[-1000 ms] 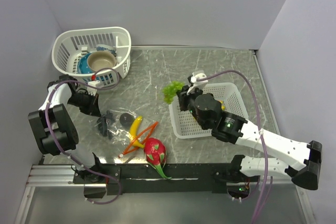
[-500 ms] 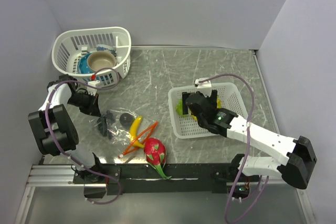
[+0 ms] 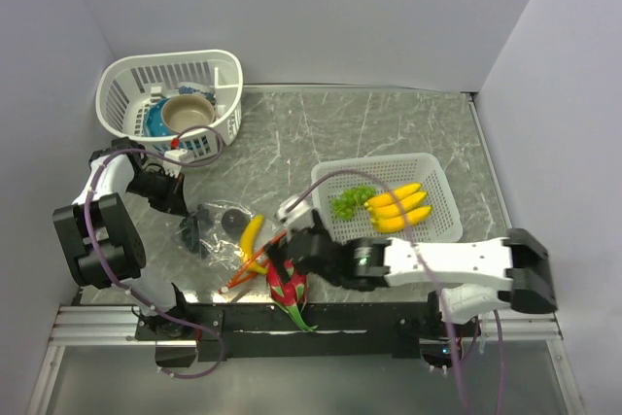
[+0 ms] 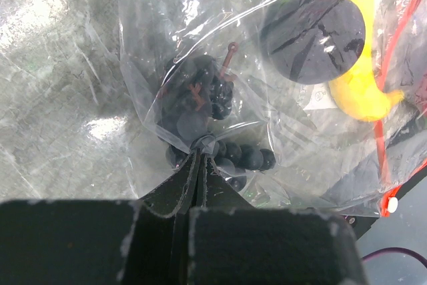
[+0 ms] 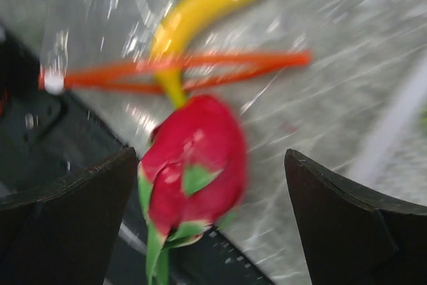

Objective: Open the zip-top bag and remove the fake food

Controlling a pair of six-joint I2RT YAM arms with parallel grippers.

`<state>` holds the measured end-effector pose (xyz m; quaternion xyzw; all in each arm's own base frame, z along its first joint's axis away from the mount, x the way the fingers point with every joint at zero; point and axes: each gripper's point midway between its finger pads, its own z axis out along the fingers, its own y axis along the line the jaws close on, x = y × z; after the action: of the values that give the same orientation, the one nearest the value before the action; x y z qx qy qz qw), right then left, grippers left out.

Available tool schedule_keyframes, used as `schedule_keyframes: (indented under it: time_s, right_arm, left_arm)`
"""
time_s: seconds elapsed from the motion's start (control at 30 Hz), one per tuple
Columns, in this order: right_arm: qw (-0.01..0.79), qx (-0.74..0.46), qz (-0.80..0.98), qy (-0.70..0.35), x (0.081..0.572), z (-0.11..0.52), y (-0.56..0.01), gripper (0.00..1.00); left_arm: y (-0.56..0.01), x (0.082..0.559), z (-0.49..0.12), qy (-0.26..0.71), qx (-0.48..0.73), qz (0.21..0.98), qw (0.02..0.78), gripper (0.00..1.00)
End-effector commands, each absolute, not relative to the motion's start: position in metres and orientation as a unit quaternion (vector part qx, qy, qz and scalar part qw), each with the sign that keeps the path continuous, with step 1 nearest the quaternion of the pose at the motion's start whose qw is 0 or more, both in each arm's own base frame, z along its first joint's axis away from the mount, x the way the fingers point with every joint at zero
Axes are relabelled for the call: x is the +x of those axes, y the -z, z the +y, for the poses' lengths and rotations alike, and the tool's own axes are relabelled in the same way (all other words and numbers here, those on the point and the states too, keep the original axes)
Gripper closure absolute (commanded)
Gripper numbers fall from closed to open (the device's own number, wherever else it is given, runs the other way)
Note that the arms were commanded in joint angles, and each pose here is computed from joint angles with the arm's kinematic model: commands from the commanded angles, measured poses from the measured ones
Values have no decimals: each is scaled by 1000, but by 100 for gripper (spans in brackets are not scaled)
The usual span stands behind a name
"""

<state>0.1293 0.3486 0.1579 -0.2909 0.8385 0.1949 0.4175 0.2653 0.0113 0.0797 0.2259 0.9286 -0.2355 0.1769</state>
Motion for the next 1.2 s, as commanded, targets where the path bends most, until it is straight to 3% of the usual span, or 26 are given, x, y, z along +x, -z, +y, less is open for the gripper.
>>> schedule_keyframes:
  time_s: [0.0,0.27,0.67,0.83,0.9,0.93,0.97,1.0,1.03,1.17]
  right_arm:
    - [366,-312,847,-226,84,377,-127,0]
    - [358,-322,864,-147,92,385,-90,0]
    - [311,-334,882,-116,82,372,-32,0]
    - [308,-338,879,-136,78,367,-34,0]
    - [322,-337,874,-140,82,367,-44,19]
    - [332,-331,872,-142,86,370,-52,33]
    - [338,-334,869,-136,89,367,-57,65]
    - [351,-331,865,-141,92,368,-70,75]
    - [374,-320,859,-138,101,369,-84,79]
    - [432,-280,846,-138,143,355,-140,71]
  left_arm:
    - [-89,269,10,230,229,926,193,99]
    - [-93,267,8,230,235,924,194,99]
    - [-95,266,10,224,242,924,195,99]
    - [-98,268,9,228,240,923,197,99]
    - [-99,269,9,230,238,922,198,99]
    - [-99,269,9,230,238,923,198,99]
    - [-99,270,9,228,239,923,199,99]
    - [-97,268,9,228,238,924,196,99]
    - [-97,268,10,226,239,924,196,99]
    - [-94,265,10,226,239,925,193,99]
